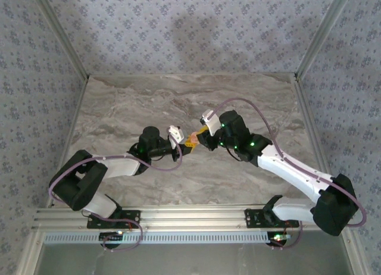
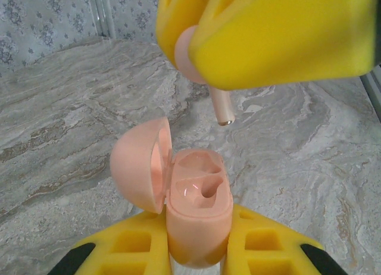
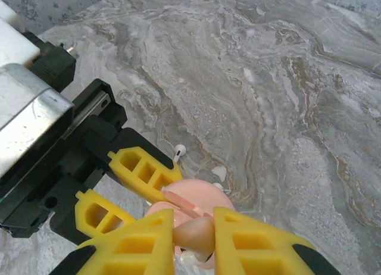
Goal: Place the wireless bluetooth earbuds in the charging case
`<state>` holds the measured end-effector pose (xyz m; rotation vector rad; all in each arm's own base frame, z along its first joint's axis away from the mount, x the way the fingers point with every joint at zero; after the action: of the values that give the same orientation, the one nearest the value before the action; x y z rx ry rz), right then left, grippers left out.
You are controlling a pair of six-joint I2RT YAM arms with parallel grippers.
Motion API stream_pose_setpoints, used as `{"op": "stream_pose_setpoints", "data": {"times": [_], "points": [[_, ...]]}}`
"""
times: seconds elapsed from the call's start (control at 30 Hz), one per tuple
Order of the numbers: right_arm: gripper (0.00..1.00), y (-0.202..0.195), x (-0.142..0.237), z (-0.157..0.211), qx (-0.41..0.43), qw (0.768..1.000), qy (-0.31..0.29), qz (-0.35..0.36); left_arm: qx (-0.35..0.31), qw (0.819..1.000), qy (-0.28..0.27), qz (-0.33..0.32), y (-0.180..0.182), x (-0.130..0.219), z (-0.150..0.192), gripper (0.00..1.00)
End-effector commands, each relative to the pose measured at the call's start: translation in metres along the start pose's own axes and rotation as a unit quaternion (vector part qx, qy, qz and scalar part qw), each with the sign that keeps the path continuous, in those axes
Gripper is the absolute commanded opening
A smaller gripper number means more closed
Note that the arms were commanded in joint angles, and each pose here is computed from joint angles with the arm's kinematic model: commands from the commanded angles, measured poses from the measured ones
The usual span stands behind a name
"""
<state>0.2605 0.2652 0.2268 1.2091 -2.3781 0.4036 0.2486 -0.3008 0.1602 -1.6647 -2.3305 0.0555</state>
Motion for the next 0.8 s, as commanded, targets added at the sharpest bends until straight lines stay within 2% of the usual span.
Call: {"op": "stream_pose_setpoints", "data": {"times": [0.0,0.5,0.77], "points": [[0.2,0.0035,-0.0045,-0.0061,0.013,1.0,-0.013,-0.01,-0.027,0.999,-0.03,0.01,-0.0084,0.0025,-0.0187,0.19],[0.2,0.012,-0.0115,-0.0065,0.015,0.999,-0.01,-0.035,-0.027,0.999,-0.041,0.003,-0.009,0.0062,-0.0266,0.19],[0.2,0.0112,-0.0066,-0.012,0.022,0.999,-0.02,-0.024,-0.025,0.999,-0.04,0.0,-0.0081,0.0061,-0.0261,0.19]]}}
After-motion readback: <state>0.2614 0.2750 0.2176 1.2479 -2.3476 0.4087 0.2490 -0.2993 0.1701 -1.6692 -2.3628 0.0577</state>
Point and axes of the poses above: each hand's point on the last joint's axis, 136 mm out from that joint toward the fingers, its own x axis back along the fingers, its own y axis along the line the jaws close on, z = x × y, the point moved 2 cm from there along x, back along the fingers, and after that the axes turned 10 degrees about x, right-handed, at the moved point
